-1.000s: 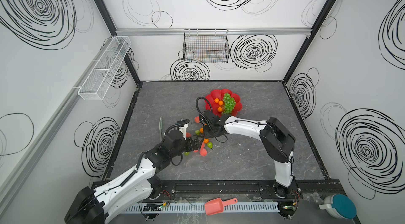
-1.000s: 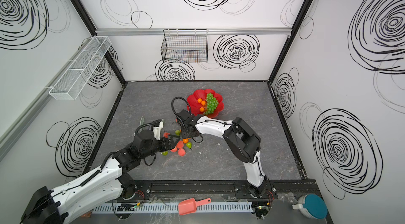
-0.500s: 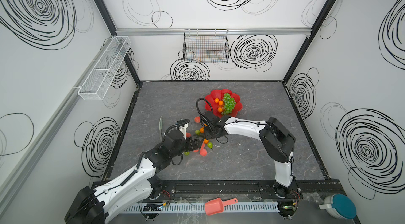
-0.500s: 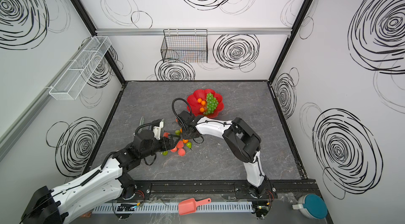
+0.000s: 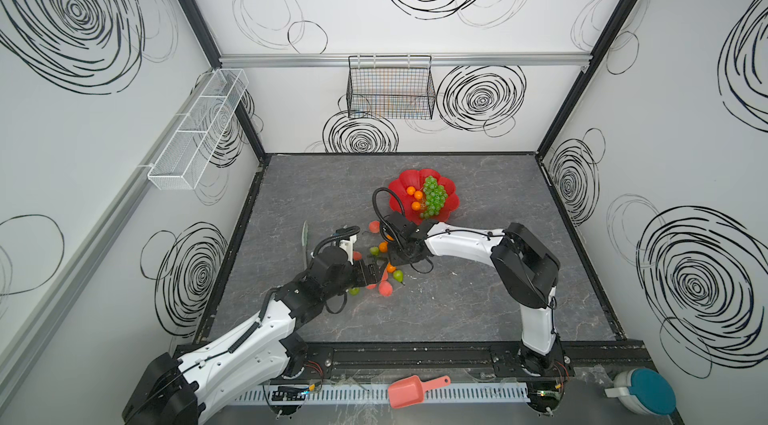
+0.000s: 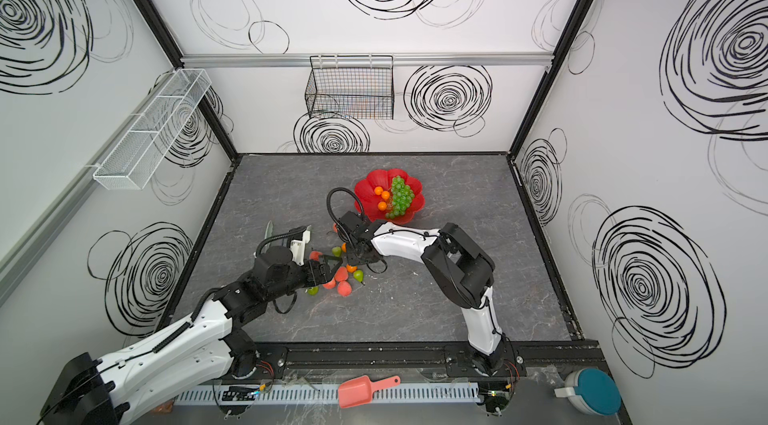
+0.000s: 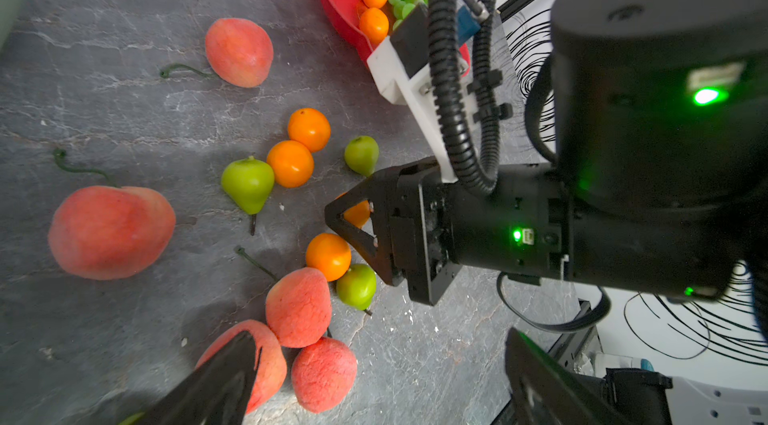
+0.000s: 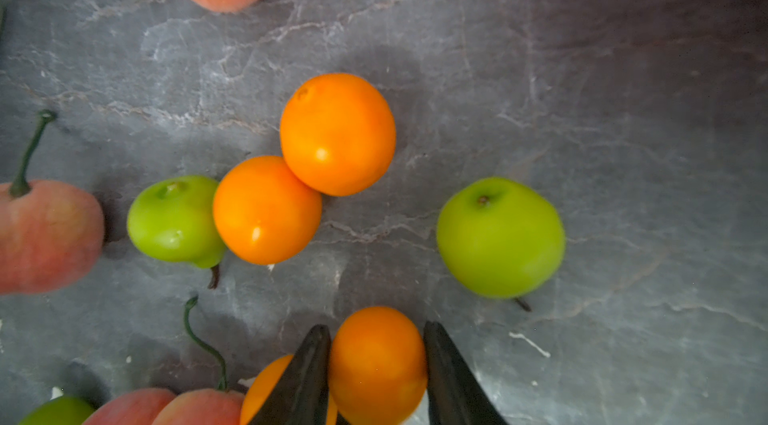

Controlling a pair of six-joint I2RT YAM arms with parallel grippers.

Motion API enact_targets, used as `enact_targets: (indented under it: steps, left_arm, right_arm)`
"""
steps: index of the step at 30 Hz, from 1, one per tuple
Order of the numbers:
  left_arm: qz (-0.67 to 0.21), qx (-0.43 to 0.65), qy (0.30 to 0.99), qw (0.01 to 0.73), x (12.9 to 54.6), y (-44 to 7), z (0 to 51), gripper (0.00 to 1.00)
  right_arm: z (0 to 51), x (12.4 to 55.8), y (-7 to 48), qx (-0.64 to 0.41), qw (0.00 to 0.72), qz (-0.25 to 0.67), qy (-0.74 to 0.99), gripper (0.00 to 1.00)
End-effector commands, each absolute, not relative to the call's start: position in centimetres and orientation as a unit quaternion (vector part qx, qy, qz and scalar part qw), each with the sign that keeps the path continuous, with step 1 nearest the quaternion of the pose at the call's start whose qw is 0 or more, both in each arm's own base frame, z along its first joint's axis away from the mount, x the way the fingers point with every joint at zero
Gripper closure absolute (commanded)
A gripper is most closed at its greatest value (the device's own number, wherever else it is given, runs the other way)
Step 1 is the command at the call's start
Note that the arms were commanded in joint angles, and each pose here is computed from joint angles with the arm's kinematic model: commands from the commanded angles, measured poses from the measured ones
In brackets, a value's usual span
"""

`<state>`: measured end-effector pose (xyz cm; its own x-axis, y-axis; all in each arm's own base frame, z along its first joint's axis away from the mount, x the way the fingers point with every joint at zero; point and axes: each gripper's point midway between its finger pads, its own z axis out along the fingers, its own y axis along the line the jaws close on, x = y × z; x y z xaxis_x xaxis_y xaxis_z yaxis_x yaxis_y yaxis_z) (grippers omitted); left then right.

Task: Place and organize the fake fruits in the fruit bowl
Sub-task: 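Close the right gripper on the kumquat and lift it, then carry the kumquat over the red bowl and open the right gripper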

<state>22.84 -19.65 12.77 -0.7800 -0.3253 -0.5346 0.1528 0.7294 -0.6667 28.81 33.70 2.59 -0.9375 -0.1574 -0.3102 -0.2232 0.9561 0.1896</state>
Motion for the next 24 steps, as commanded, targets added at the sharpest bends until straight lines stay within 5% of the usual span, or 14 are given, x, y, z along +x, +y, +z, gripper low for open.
enact_targets:
  steps: [1,24]
  left_arm:
    - [-0.374,-0.048,0.860,0.344,23.3,-20.0,13.8,0.04]
    - [-0.384,-0.029,0.842,0.378,26.4,-21.6,18.2,0.04]
  right_arm:
    - [2.2,28.5,33.1,-0.091,0.145,0.099,0.980,0.63]
    - [13.4,32.8,27.6,-0.017,0.255,0.196,0.947,0.72]
